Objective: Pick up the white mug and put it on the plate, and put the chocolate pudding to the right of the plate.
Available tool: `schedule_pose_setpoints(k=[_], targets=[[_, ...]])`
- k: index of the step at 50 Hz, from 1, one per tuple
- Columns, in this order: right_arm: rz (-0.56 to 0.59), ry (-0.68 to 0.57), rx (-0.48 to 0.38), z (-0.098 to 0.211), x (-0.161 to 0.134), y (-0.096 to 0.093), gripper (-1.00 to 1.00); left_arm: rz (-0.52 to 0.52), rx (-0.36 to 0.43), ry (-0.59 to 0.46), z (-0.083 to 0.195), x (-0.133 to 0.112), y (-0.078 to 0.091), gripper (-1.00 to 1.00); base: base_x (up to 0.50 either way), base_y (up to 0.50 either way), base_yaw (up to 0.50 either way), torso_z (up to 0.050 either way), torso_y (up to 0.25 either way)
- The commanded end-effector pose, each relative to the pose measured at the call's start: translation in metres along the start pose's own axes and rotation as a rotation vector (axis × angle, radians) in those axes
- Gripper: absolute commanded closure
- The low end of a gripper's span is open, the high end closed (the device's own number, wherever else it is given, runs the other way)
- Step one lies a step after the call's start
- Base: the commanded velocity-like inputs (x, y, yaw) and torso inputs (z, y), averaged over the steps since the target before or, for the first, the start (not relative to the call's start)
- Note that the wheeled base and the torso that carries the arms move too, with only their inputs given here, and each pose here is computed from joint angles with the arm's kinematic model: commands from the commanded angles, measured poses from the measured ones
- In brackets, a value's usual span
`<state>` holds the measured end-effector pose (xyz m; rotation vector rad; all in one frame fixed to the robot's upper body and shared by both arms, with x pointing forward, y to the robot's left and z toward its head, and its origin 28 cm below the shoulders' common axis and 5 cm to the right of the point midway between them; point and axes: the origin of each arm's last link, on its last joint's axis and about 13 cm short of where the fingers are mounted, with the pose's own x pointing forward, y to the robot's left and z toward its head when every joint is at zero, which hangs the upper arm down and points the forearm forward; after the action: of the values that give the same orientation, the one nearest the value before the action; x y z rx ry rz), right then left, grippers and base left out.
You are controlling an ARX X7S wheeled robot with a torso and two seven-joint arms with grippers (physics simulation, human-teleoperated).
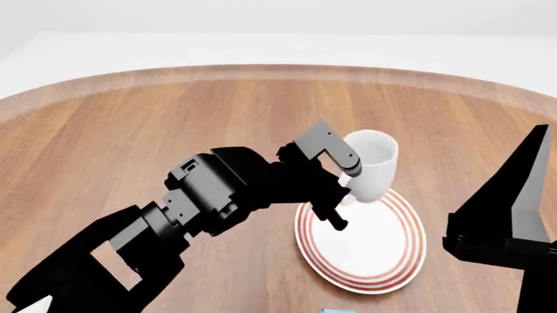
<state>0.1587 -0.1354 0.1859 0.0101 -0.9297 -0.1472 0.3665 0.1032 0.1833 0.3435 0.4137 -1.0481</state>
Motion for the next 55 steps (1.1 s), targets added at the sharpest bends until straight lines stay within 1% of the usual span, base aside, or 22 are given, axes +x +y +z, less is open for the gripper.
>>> schedule_pose_setpoints(k=[1,12,18,33,35,46,50,53,55], targets=[[-0.004,-0.016,-0.02,0.0,0.001,-0.003,-1.0,-0.065,-0.05,0.002,0.0,0.016,-0.006,1.0,0.0,0.0,0.0,0.0,0.0],[-0.003,-0.012,-0.019,-0.001,0.0,-0.003,-1.0,-0.087,-0.088,0.008,-0.008,0.026,-0.007,1.0,0.0,0.0,0.0,0.0,0.0],[-0.004,-0.01,-0.019,-0.002,0.0,-0.003,-1.0,-0.09,-0.105,0.046,-0.015,0.029,-0.009,1.0,0.0,0.0,0.0,0.0,0.0],[-0.004,-0.007,-0.018,-0.002,-0.001,-0.003,-1.0,-0.082,-0.128,0.087,-0.025,0.031,-0.012,1.0,0.0,0.0,0.0,0.0,0.0],[-0.001,-0.006,-0.017,-0.002,-0.001,-0.003,-1.0,-0.086,-0.113,0.078,-0.024,0.032,-0.014,1.0,0.0,0.0,0.0,0.0,0.0],[-0.001,-0.001,-0.014,-0.003,-0.002,-0.003,-1.0,-0.086,-0.124,0.078,-0.028,0.034,-0.016,1.0,0.0,0.0,0.0,0.0,0.0],[0.003,0.002,-0.01,-0.003,-0.002,-0.002,-1.0,-0.075,-0.124,0.064,-0.027,0.035,-0.017,1.0,0.0,0.0,0.0,0.0,0.0],[0.003,0.002,-0.008,-0.003,-0.003,-0.002,-1.0,-0.049,-0.116,0.058,-0.028,0.035,-0.016,1.0,0.0,0.0,0.0,0.0,0.0],[0.002,0.003,-0.008,-0.003,-0.003,-0.002,-1.0,-0.046,-0.125,0.055,-0.028,0.035,-0.015,1.0,0.0,0.0,0.0,0.0,0.0]])
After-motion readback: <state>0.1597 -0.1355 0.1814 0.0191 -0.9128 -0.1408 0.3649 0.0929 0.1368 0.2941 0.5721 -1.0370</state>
